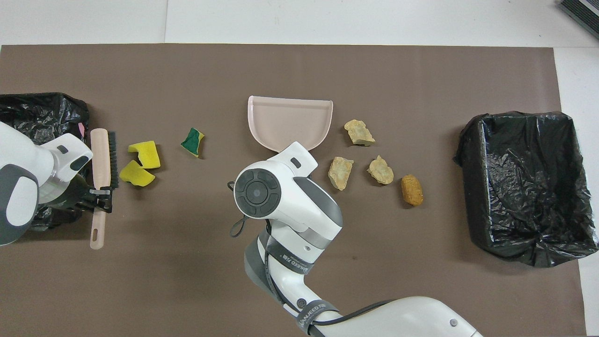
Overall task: Sweep and dump trash in bin
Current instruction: 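Drag the dustpan with the right gripper toward the sponge pieces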
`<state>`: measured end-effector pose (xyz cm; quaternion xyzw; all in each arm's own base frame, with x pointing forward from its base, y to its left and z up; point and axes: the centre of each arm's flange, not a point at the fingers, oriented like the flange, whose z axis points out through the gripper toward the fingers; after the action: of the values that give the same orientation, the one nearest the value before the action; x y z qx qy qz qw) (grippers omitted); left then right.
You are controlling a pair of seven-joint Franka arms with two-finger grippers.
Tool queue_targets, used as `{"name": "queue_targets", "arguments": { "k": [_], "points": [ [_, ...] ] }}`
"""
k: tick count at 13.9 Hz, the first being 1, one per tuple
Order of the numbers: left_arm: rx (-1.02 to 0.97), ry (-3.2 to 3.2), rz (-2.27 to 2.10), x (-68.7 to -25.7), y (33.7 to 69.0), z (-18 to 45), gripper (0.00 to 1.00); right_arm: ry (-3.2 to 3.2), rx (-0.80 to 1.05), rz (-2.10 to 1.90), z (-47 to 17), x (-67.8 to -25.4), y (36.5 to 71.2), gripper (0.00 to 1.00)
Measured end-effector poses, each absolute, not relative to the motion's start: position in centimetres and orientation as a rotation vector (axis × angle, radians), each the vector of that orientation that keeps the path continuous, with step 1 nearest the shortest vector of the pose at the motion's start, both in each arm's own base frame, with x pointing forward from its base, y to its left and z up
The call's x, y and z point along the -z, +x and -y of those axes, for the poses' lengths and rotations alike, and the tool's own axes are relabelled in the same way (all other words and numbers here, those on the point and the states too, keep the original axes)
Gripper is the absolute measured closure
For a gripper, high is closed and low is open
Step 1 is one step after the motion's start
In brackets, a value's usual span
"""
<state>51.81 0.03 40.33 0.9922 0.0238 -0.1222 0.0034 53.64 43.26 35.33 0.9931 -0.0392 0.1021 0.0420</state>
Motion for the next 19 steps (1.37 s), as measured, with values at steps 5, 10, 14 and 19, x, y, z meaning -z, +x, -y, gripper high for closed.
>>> {"name": "queue_targets", "arguments": {
  "k": [5, 10, 14, 19],
  "points": [
    [0.412, 3.111, -0.162, -40.2, 51.6, 0.0, 0.74, 3.069, -0.33, 0.13, -40.7, -40.3, 54.7, 0.67],
    [0.465, 3.106, -0.231, -38.8, 50.7, -0.3, 0.74, 3.032, -0.2, -0.248, -38.4, -44.2, 53.3, 0.67],
    [0.472, 3.105, -0.247, -37.4, 50.2, -0.4, 0.74, 2.947, -0.127, -0.645, -37.8, -44.7, 52.2, 0.67],
    [0.47, 3.107, -0.335, -35.7, 49.5, -0.2, 0.74, 2.704, -0.003, -1.304, -36.0, -42.8, 51.7, 0.67]
  ]
}}
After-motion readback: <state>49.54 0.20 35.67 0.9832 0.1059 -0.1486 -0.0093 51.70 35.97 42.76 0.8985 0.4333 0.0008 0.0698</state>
